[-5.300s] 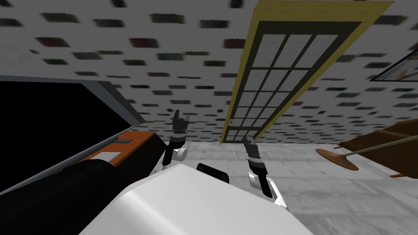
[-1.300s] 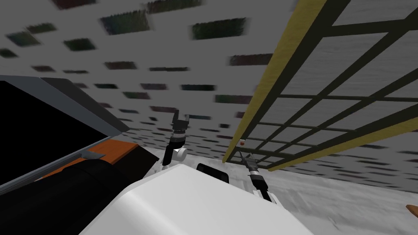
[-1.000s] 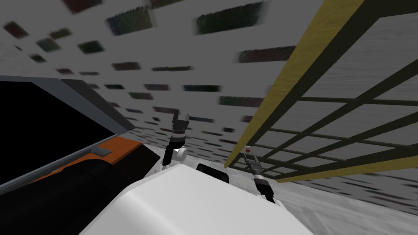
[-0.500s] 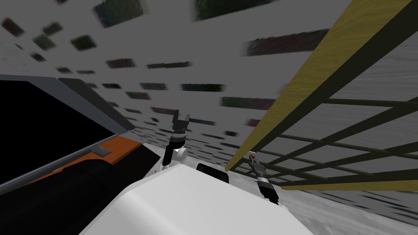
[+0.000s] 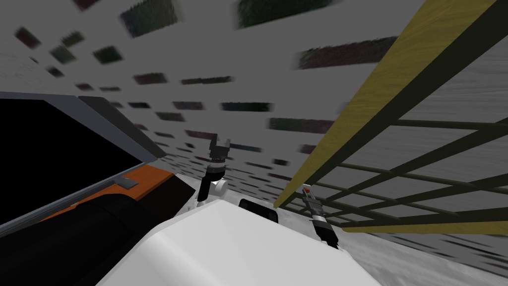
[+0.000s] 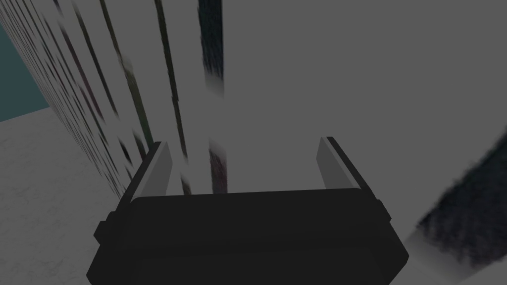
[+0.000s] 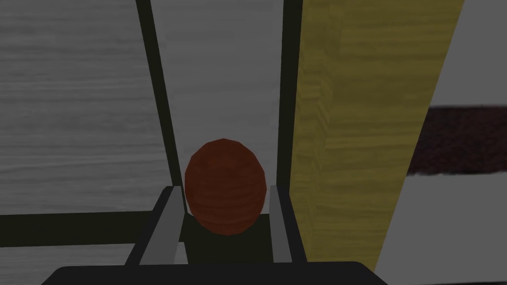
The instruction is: Pull the door open
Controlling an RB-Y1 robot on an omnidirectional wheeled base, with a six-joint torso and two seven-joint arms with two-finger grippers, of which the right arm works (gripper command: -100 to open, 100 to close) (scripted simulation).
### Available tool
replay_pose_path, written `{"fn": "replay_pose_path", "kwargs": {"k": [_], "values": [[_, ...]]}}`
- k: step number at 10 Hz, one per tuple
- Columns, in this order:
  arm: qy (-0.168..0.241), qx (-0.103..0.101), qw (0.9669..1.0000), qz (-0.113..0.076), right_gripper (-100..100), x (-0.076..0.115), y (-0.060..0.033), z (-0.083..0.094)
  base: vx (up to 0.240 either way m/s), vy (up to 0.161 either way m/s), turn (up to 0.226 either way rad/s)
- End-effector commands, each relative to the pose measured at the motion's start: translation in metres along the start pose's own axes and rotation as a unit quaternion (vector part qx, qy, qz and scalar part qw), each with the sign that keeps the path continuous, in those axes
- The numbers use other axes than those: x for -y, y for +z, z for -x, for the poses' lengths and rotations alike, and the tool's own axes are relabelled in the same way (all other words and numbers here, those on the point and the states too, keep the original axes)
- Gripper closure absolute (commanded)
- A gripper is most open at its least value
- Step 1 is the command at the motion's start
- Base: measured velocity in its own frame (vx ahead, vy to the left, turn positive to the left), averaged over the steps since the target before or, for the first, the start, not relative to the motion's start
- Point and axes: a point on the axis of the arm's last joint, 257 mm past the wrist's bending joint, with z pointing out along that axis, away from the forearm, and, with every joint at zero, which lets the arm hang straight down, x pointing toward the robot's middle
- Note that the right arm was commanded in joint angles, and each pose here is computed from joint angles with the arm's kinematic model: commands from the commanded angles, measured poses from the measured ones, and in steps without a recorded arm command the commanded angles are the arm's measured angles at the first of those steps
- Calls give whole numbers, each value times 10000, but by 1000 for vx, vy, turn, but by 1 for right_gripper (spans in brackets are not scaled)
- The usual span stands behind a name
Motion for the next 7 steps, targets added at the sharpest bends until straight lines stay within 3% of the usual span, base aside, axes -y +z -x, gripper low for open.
{"fn": "replay_pose_path", "kwargs": {"k": [1,7], "values": [[178,10,9998,-6,100,-11,9,3,-38,-14,38],[864,60,9962,-62,100,-2,39,26,-31,-16,37]]}}
